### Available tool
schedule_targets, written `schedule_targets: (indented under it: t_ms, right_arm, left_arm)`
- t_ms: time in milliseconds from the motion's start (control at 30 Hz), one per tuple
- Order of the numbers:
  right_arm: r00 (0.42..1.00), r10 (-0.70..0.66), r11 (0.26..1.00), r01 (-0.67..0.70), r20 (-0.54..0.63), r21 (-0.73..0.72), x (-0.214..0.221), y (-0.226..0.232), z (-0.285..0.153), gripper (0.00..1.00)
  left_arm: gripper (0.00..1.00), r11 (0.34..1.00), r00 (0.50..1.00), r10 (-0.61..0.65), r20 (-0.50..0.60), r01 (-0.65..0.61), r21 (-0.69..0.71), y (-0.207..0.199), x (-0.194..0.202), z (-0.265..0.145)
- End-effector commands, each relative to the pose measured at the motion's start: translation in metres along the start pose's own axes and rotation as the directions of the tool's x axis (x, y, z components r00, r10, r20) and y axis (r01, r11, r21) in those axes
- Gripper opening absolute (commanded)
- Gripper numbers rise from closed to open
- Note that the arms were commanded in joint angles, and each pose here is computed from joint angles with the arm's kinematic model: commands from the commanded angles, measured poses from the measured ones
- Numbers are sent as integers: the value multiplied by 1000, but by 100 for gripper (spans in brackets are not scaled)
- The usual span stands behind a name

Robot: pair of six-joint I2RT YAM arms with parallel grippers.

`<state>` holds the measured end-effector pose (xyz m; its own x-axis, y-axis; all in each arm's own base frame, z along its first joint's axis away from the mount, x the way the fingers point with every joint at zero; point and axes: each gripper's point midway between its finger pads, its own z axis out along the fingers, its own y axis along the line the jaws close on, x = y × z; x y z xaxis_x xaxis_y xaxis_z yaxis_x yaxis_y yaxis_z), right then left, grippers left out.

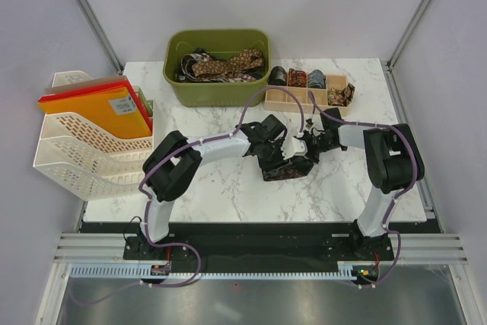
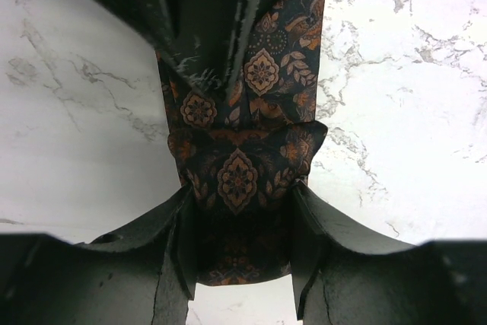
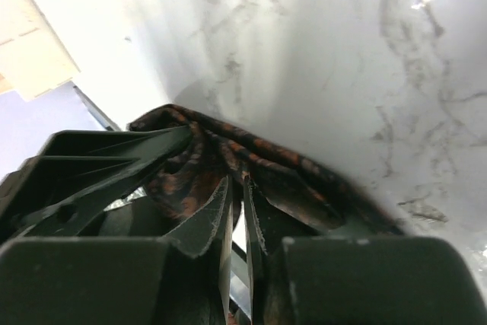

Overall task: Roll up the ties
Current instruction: Roll the tie at the center of the board.

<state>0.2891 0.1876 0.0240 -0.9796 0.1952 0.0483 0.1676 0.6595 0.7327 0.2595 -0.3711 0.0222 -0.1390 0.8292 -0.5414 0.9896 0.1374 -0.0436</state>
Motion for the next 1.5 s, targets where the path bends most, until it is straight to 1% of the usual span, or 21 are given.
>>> schedule_targets:
  t_ms: [0, 167, 267, 433, 500, 533, 567, 633, 667, 733, 833, 933, 1100, 1200, 1233, 1300, 1333, 1367, 1400, 1433, 1467]
  right_arm:
    - [999, 22, 996, -18, -47, 82, 20, -30, 10, 17]
    - [998, 39, 993, -32, -55, 117, 37, -41, 8, 21]
    - [999, 24, 996, -20, -45, 91, 40, -32, 3, 22]
    - [998, -67, 997, 67, 8, -37, 21, 10, -11, 23]
    - [995, -91, 993, 94, 49, -70, 13, 24, -17, 32]
    - [994, -95, 991, 100, 60, -90, 12, 30, -19, 42]
    - [995, -72, 992, 78, 63, -103, 13, 33, -20, 46]
    - [994, -79, 988, 88, 70, -126, 13, 39, -21, 53]
    - [996, -69, 989, 77, 65, -127, 14, 38, -20, 55]
    - [997, -46, 991, 53, 59, -127, 15, 35, -15, 55]
    - [999, 4, 990, 2, 43, -142, 21, 30, -4, 52]
    - [999, -7, 985, 16, 51, -170, 25, 33, 7, 52]
    - [998, -25, 985, 34, 55, -171, 23, 34, 20, 51]
    - [998, -27, 986, 35, 49, -162, 22, 31, 26, 38]
    - [998, -24, 989, 31, 49, -147, 22, 28, 28, 26]
    - [999, -28, 993, 31, 26, -117, 26, 16, 33, 17]
    - [999, -33, 996, 36, 33, -86, 23, 11, 34, 10]
    - [999, -41, 997, 42, 19, -70, 26, 4, 37, 8]
    - [999, -47, 997, 48, 16, -56, 26, 1, 38, 6]
    - [998, -62, 997, 63, 27, -49, 21, 1, 40, 2]
    - [999, -46, 999, 46, 5, -28, 24, -7, 42, 1]
  left_arm:
    - [24, 989, 964, 1, -266, 37, 140, -33, 82, 16]
    - [22, 984, 959, 53, -278, -3, 178, -37, 87, 7]
    - [22, 979, 958, 77, -277, -19, 205, -41, 89, 4]
    - [22, 974, 960, 87, -266, -26, 225, -44, 87, 2]
    - [23, 973, 962, 80, -261, -19, 230, -45, 85, 2]
    - [24, 972, 962, 80, -260, -17, 233, -46, 85, 2]
    - [24, 972, 962, 81, -260, -18, 235, -46, 85, 2]
    - [24, 971, 964, 79, -253, -18, 236, -45, 84, 2]
    - [24, 971, 965, 78, -251, -17, 237, -45, 83, 2]
    - [24, 972, 966, 72, -248, -11, 237, -44, 83, 2]
    - [24, 971, 967, 63, -246, -3, 239, -43, 82, 3]
    - [24, 971, 969, 48, -243, 12, 238, -41, 81, 2]
    - [24, 971, 970, 22, -243, 37, 237, -39, 83, 1]
    - [26, 972, 971, 7, -239, 50, 231, -37, 82, 0]
    - [27, 972, 972, -3, -237, 59, 229, -36, 82, -1]
    - [31, 971, 974, -34, -224, 85, 221, -33, 79, -5]
    - [32, 973, 977, -44, -210, 90, 213, -30, 77, -6]
    - [33, 974, 979, -56, -195, 97, 206, -28, 74, -8]
    - [36, 976, 982, -76, -173, 109, 188, -24, 69, -14]
    - [38, 977, 984, -84, -157, 112, 181, -22, 66, -15]
    - [40, 979, 988, -89, -127, 110, 171, -17, 61, -18]
